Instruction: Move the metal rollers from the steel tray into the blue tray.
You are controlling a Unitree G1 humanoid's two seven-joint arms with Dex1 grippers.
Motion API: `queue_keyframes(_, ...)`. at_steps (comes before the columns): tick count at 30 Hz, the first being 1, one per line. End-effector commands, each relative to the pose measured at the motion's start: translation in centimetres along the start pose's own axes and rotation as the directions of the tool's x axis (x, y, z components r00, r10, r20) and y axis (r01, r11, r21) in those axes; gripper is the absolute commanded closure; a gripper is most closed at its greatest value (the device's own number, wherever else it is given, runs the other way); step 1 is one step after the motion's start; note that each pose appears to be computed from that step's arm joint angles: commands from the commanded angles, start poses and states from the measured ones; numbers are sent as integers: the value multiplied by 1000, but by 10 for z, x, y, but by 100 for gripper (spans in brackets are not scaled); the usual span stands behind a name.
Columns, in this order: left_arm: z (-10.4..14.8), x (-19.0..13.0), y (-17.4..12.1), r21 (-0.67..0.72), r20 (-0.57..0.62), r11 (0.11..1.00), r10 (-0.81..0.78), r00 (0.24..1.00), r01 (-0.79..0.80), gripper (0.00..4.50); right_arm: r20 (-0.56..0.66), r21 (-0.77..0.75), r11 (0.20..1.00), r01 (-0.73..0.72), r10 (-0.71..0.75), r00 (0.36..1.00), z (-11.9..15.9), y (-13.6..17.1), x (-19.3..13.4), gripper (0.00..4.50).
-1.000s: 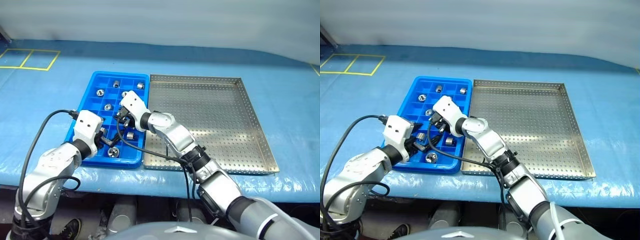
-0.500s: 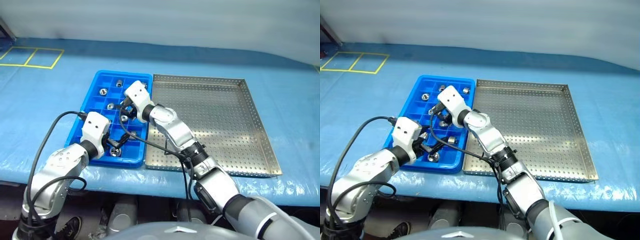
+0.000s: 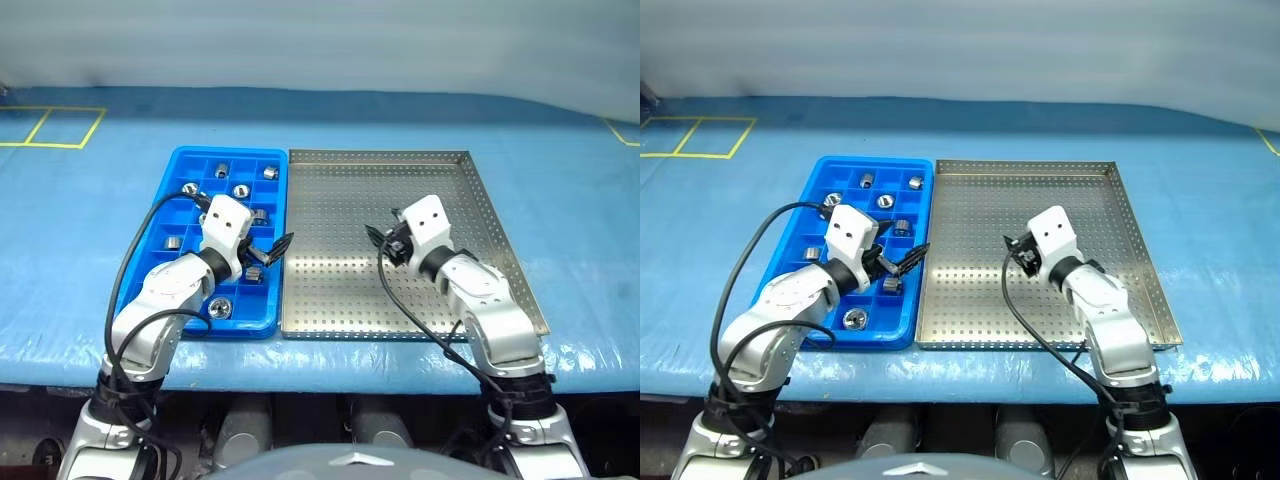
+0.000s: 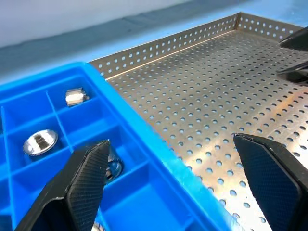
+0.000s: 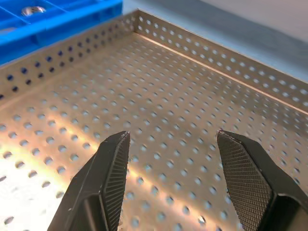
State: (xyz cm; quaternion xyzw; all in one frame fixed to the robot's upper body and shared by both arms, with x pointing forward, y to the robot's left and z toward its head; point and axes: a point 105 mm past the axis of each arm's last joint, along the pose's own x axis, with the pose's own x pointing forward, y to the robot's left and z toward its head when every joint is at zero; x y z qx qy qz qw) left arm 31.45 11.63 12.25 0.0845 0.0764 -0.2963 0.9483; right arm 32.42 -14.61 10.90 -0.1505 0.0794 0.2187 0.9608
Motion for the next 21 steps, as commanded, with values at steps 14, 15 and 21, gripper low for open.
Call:
queue_keyframes(14,-8,-7,-10,68,-21,993,-99,995,100,0,39,-63,983,-170,172,984,27,16,-15,5)
queue_keyframes(15,-7,-7,-10,68,-20,993,-100,995,101,0,39,-66,984,-168,171,985,28,16,-14,5)
queue_keyframes(21,-5,-5,-8,73,-14,993,-95,995,96,0,34,-58,988,-146,148,988,25,15,-12,5)
